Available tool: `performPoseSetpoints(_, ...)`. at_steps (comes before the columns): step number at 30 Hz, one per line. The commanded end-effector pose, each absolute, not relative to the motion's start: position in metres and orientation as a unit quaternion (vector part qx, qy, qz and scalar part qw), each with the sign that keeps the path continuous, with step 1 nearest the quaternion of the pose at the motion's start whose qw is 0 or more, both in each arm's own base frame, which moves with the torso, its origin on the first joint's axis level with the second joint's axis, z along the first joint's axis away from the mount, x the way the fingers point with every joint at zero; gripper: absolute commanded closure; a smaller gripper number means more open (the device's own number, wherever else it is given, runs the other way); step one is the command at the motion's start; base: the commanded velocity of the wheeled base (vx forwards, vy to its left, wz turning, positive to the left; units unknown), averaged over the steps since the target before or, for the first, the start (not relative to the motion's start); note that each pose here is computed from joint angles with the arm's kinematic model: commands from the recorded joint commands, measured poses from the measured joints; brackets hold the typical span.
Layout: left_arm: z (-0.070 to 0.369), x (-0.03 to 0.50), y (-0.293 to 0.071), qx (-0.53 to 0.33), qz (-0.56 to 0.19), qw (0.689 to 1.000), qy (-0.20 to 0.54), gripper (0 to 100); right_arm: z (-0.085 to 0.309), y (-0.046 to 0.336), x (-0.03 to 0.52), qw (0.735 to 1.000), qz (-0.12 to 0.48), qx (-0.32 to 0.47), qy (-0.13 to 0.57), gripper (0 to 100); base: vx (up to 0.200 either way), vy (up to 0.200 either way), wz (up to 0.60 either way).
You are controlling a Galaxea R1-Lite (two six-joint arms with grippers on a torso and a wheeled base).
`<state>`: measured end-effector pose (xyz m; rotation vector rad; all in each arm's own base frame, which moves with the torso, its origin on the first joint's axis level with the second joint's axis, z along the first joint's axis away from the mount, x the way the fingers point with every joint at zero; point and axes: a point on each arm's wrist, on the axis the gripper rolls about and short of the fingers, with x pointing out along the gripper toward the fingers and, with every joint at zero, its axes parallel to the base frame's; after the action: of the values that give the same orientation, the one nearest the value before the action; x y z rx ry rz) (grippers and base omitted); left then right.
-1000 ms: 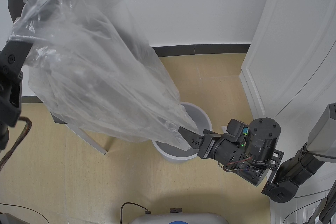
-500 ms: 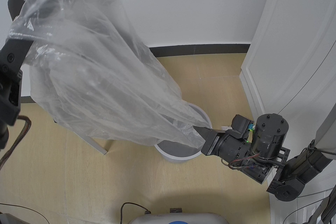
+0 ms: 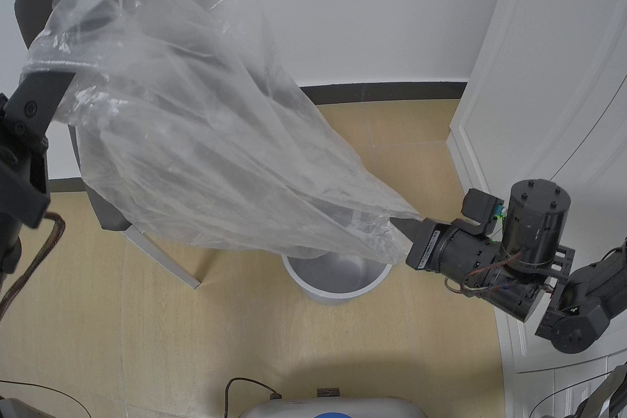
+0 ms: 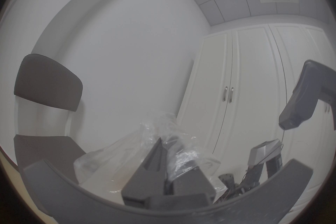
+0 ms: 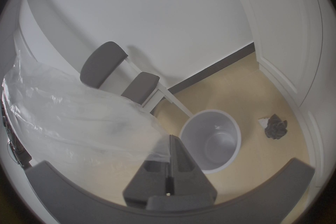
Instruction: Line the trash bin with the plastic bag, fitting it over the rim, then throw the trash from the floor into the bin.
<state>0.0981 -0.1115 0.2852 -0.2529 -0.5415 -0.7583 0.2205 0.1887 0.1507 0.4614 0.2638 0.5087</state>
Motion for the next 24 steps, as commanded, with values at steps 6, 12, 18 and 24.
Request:
performPoseSetpoints(6,0.258,0.125,-0.107,-0.052,-0.312,0.938,-0.140,100,0.207,0.164,0.211,0.942,0.219,0.239,0.089,100,0.000,0.000,0.00)
performPoseSetpoints(12,0.242,0.141,-0.110,-0.038,-0.296,0.952,-0.076,100,0.210,0.157,0.218,0.946,0.201,0.239,0.088,100,0.000,0.000,0.00)
performPoseSetpoints(18,0.222,0.167,-0.119,-0.019,-0.273,0.961,-0.030,100,0.210,0.156,0.219,0.953,0.186,0.222,0.088,100,0.000,0.000,0.00)
performPoseSetpoints(24,0.207,0.181,-0.128,-0.018,-0.275,0.961,0.007,100,0.211,0.154,0.218,0.958,0.181,0.207,0.083,100,0.000,0.000,0.00)
